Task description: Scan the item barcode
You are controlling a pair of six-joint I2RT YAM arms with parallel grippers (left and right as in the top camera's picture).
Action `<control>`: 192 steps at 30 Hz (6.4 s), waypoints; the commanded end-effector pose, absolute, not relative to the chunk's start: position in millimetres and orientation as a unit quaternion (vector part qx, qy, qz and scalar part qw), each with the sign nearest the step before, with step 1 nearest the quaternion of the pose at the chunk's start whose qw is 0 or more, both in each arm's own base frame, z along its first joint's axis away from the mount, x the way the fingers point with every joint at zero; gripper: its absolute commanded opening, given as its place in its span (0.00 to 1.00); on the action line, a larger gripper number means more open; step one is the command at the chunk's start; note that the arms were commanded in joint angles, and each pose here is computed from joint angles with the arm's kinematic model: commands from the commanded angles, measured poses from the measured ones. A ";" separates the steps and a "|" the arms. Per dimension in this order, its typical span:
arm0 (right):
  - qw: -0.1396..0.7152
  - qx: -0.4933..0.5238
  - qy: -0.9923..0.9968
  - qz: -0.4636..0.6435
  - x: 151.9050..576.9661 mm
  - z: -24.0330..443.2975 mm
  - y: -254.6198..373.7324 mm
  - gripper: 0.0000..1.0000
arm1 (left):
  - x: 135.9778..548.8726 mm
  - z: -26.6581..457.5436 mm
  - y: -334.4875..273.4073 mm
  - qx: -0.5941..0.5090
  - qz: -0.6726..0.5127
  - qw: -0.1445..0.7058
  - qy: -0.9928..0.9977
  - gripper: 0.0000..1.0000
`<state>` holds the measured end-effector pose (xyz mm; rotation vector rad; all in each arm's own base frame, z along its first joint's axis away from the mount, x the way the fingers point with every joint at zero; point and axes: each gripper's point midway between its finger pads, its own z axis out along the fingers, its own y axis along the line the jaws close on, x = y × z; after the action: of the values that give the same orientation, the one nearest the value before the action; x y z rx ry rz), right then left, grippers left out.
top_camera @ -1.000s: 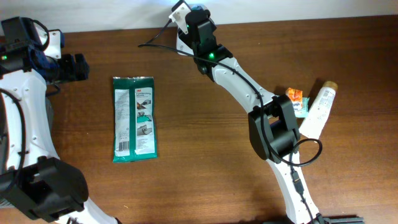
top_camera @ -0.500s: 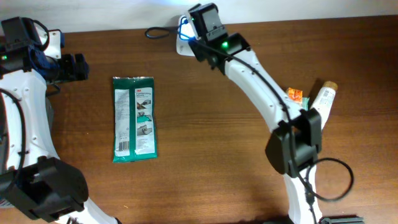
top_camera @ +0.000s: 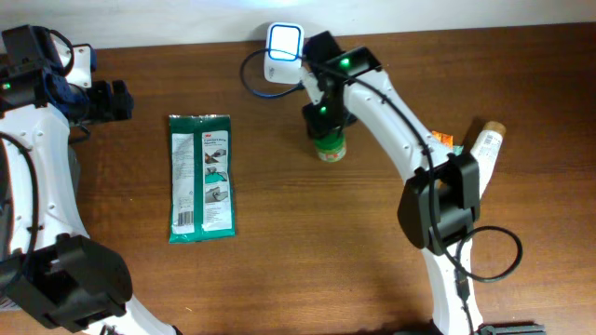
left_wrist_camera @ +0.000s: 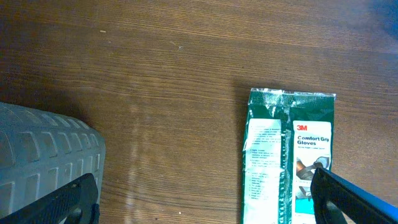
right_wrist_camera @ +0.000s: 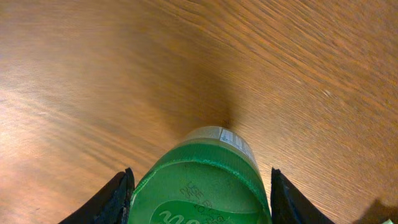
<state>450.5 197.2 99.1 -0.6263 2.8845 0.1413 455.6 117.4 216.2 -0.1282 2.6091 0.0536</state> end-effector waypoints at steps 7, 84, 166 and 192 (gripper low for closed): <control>0.055 -0.118 0.990 0.045 460.6 65.8 114.5 0.42 | 457.2 216.0 118.7 -0.043 0.017 0.263 0.964 0.99; -0.087 -0.058 0.986 0.128 389.9 62.8 147.7 0.16 | 457.2 216.0 118.5 -0.042 0.017 0.263 0.964 0.99; 0.013 -0.170 0.970 0.174 390.4 155.8 254.9 0.38 | 462.6 219.6 95.3 -0.063 -0.060 0.276 0.957 0.99; -0.089 -0.121 0.962 0.226 369.8 74.8 234.0 0.53 | 425.6 132.7 -21.2 0.011 -0.165 0.133 0.977 0.00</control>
<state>376.1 220.8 74.5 -0.3771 3.2096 0.7055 433.6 -2.7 168.1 -0.0784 2.7603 -0.4853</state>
